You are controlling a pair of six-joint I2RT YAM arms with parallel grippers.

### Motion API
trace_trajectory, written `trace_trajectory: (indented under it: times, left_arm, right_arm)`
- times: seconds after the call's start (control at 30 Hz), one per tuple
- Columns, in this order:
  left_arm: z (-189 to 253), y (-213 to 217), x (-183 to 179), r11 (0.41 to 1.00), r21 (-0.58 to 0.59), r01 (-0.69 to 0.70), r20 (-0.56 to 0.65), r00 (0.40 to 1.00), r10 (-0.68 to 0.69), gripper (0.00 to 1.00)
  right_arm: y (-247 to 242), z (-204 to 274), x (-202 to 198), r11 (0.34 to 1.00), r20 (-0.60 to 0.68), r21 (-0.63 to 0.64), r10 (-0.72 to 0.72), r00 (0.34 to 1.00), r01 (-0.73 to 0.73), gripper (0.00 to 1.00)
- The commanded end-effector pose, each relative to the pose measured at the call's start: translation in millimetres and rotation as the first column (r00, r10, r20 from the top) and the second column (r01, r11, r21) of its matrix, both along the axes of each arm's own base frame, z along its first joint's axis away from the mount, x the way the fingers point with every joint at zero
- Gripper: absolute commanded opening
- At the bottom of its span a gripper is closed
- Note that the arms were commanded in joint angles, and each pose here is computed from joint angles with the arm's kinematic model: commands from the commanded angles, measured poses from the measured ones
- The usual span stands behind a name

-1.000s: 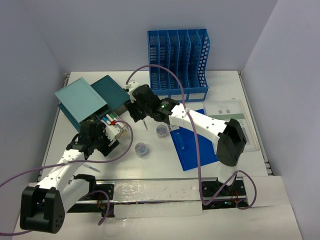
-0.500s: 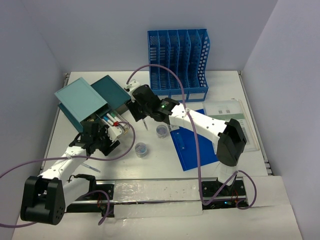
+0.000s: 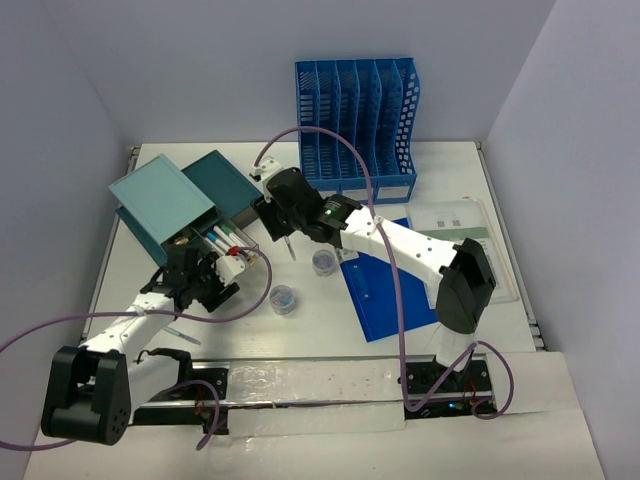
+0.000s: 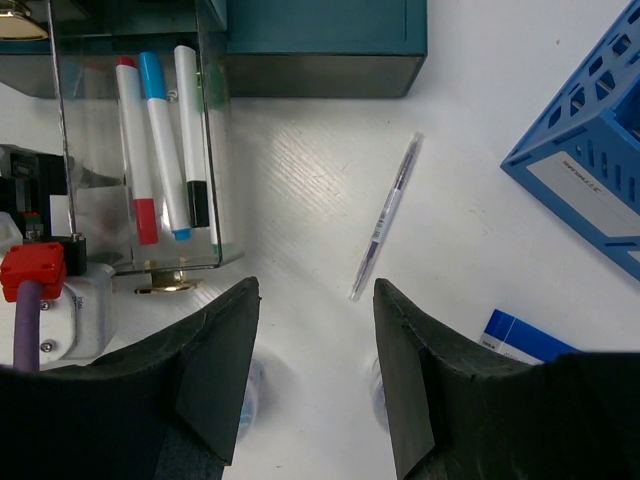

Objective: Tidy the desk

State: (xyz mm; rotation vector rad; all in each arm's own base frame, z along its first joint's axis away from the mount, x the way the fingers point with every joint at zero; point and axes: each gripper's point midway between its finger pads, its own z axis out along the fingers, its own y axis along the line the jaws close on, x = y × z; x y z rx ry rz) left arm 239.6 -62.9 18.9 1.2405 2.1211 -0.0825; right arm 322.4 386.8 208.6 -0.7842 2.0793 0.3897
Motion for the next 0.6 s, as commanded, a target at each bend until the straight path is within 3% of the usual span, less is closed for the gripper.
trace_trajectory:
  times: [0.0, 0.07, 0.27, 0.57]
  left_arm:
    - [-10.8, 4.3, -3.8, 0.999, 0.039, 0.017, -0.009, 1.000, -0.017, 0.70]
    - [-12.0, 4.8, -5.8, 0.999, 0.042, 0.021, -0.016, 1.000, -0.020, 0.69]
    - [-7.4, 7.0, -15.1, 0.996, 0.067, 0.064, -0.033, 0.998, -0.062, 0.46]
    - [1.9, 11.6, -41.0, 0.985, 0.097, 0.141, -0.058, 0.989, -0.136, 0.41]
  right_arm:
    - [-9.4, 37.5, 3.3, 0.998, 0.064, 0.053, -0.021, 0.998, 0.018, 0.57]
    - [-9.4, 36.8, 2.9, 0.999, 0.064, 0.050, -0.021, 0.998, 0.017, 0.57]
    - [-9.6, 39.0, 2.9, 0.998, 0.067, 0.052, -0.022, 0.998, 0.018, 0.57]
    - [-10.2, 44.1, 2.6, 0.998, 0.075, 0.059, -0.020, 0.997, 0.016, 0.57]
